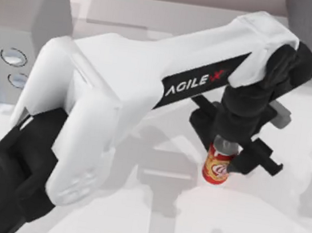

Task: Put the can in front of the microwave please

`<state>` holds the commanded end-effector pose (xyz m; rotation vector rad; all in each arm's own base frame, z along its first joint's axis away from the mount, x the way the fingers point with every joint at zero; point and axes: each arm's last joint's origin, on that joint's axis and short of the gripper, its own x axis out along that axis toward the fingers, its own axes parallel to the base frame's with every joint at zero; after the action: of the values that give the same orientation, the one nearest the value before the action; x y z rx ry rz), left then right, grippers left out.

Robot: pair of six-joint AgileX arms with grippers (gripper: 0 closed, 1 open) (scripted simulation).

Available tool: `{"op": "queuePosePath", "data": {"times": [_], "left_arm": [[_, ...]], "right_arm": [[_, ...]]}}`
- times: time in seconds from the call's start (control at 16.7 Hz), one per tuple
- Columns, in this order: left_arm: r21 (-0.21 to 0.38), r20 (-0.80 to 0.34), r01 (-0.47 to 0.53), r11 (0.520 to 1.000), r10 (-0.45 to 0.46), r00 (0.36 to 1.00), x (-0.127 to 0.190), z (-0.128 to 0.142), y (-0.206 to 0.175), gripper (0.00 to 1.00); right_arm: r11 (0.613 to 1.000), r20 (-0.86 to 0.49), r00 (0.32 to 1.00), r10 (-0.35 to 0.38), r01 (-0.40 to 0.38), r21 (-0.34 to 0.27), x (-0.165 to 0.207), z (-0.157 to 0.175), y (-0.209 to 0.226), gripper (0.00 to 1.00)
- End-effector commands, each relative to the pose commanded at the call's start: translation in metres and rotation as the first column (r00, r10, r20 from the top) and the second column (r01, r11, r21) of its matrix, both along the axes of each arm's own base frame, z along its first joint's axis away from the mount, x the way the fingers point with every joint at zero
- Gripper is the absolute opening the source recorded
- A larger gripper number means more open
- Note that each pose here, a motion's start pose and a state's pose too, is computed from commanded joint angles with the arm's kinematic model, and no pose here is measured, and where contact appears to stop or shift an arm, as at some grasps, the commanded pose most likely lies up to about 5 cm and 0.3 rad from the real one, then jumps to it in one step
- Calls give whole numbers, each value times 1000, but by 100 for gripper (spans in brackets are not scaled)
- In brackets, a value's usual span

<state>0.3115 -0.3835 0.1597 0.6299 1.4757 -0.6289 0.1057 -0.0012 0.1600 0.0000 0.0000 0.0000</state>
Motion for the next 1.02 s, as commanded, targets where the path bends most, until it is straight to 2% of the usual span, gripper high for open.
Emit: {"op": "queuePosePath", "data": {"times": [0.06,0.12,0.72,1.02], "left_arm": [[0,0,0,1000,0,1000,0,0,0,2],[0,0,0,1000,0,1000,0,0,0,0],[7,-6,2,1000,-2,1000,0,0,-1,0],[-2,2,1,1000,-1,1000,1,33,-1,0]], "right_arm": [[1000,0,1000,0,0,0,0,0,0,100],[1000,0,1000,0,0,0,0,0,0,100],[1000,0,1000,0,0,0,0,0,0,100],[1000,0,1000,0,0,0,0,0,0,100]]}}
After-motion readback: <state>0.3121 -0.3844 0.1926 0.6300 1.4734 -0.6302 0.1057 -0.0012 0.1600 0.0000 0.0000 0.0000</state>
